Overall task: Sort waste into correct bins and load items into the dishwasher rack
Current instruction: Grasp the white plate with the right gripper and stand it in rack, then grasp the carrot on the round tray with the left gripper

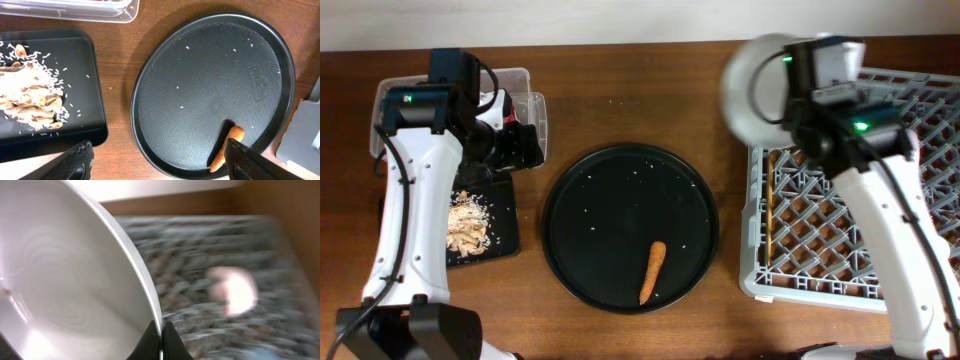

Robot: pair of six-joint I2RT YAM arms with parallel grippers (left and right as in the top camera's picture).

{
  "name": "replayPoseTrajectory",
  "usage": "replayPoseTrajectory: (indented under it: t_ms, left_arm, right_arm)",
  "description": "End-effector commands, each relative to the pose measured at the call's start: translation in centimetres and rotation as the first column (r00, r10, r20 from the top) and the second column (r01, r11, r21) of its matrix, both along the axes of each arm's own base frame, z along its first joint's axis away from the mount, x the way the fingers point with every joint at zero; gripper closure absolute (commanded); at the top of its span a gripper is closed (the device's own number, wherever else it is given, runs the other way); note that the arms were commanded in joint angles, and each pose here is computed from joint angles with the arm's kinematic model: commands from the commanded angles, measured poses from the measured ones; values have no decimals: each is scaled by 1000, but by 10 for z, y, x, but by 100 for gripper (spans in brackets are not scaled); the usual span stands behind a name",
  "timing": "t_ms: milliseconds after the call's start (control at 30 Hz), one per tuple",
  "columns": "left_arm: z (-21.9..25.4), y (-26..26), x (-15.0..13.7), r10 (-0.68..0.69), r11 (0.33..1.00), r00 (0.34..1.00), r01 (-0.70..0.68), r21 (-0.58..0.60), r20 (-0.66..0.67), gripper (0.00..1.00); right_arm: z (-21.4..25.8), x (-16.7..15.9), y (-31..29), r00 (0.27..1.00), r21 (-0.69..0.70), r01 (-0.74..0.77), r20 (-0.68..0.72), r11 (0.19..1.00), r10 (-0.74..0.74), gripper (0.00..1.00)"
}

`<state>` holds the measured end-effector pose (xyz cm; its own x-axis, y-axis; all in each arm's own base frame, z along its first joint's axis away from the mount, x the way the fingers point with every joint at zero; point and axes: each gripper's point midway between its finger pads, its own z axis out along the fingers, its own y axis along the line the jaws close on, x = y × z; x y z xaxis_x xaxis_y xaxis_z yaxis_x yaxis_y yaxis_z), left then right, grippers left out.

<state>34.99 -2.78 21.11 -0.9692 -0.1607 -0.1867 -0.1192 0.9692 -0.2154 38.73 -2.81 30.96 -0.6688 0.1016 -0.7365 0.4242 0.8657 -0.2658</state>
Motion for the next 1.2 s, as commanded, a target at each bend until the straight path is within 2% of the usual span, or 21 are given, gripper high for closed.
replayPoseTrajectory:
  t_ms: [0, 67, 233, 533, 600, 767, 867, 900, 933, 1100, 1133, 1167]
  left_arm:
    - [4, -1, 1, -6, 1000, 1000, 6, -3, 14, 17]
    - [4, 0, 1, -6, 1000, 1000, 6, -3, 14, 17]
    - [4, 0, 1, -6, 1000, 1000, 6, -3, 14, 17]
    - [4, 0, 3, -6, 1000, 1000, 6, -3, 22, 17]
    - [4, 0, 4, -6, 1000, 1000, 6, -2, 26, 16]
    - [5, -1, 4, -6, 1000, 1000, 6, -2, 29, 17]
    - [5, 0, 4, -6, 1000, 1000, 6, -2, 29, 16]
    - [5, 0, 4, -6, 1000, 1000, 6, -2, 29, 17]
    - [5, 0, 4, -6, 1000, 1000, 6, -2, 30, 16]
    - [4, -1, 3, -6, 1000, 1000, 6, -3, 25, 13]
    - [4, -1, 3, -6, 1000, 1000, 6, -2, 24, 8]
    - [4, -1, 2, -7, 1000, 1000, 7, -2, 20, 7]
  right_arm:
    - [32, -23, -69, 963, -243, 268, 66, 932, -260, 96]
    - [33, -29, -90, 940, -290, 339, 69, 895, -334, 96]
    - [4, -23, -124, 906, -331, 396, -9, 857, -422, 96]
    - [-78, 11, -127, 884, -372, 320, -213, 871, -416, 96]
    - [-96, 16, -122, 882, -344, 293, -262, 892, -391, 96]
    - [-105, 28, -89, 910, -290, 215, -286, 933, -299, 96]
    - [-129, 26, -39, 911, -153, 81, -391, 985, -135, 81]
    - [-134, 22, -23, 902, -112, 40, -423, 993, -84, 80]
    - [-134, 20, -18, 899, -104, 31, -432, 994, -74, 77]
    - [-113, 1, -12, 914, -32, 74, -397, 997, -81, 76]
    - [-106, -4, -11, 921, -8, 73, -384, 997, -71, 76]
    - [-93, -10, -10, 933, 44, 72, -355, 996, -51, 71]
